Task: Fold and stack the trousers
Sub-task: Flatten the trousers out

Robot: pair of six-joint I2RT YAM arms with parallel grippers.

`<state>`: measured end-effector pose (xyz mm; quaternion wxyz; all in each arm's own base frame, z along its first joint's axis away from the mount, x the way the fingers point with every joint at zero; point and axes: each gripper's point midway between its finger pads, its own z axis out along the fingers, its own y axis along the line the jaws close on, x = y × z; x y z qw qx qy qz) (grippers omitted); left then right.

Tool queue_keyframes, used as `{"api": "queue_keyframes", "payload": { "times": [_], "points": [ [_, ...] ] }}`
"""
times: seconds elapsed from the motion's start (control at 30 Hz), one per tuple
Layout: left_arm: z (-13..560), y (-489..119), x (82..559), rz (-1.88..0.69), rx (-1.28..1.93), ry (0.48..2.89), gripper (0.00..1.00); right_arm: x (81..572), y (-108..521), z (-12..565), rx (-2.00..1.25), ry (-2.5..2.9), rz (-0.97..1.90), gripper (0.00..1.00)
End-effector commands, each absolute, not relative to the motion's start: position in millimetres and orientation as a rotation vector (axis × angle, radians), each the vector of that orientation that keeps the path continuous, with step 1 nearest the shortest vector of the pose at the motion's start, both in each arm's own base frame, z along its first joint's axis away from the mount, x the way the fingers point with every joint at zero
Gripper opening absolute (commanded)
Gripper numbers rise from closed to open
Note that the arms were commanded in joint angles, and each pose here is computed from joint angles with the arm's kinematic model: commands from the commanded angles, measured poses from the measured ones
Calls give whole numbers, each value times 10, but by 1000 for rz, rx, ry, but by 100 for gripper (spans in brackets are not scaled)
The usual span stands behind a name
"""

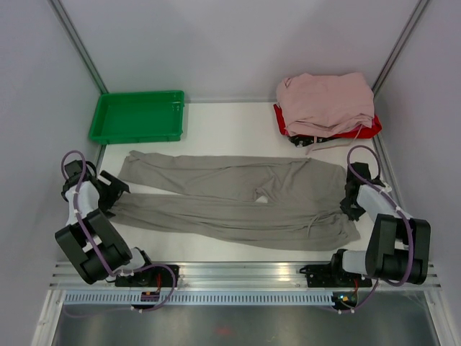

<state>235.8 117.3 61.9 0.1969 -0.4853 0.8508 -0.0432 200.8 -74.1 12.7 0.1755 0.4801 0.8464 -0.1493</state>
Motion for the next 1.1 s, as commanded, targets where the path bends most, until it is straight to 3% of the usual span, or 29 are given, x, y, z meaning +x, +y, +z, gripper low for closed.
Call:
{"api": "queue_keyframes", "payload": {
  "times": [0.0, 0.1, 0.3, 0.5, 0.57, 0.6, 0.7, 0.8, 1.07],
  "points": [
    [715, 1330, 2453, -63, -1297, 2374, 100, 1966, -1070, 200, 1358, 2380, -580, 20],
    [729, 1370, 2450, -35, -1301, 2369, 100, 1940, -1256, 274, 1424, 2324, -612, 22],
    [657, 1415, 2339, 39, -1371, 2374, 100, 2007, -1511, 401, 1465, 2272, -634, 45],
    [476, 1401, 2212, 19, -1607, 2249, 100, 2272, -1526, 471, 1420, 2298, -509, 48],
    [388, 1377, 2144, -42, -1701, 2204, 98, 2490, -1463, 633, 1355, 2270, -373, 62],
    [374, 1406, 2151, -73, -1736, 2163, 98, 2578, -1438, 706, 1326, 2256, -321, 74],
    [314, 1435, 2126, -70, -1759, 2150, 94, 2748, -1336, 921, 1289, 2209, -185, 87],
    [336, 1502, 2213, -77, -1735, 2127, 87, 2827, -1320, 1094, 1262, 2192, -149, 88],
    [638, 1737, 2505, -90, -1687, 2041, 83, 2820, -1299, 1289, 1207, 2170, -140, 88]
  ]
}}
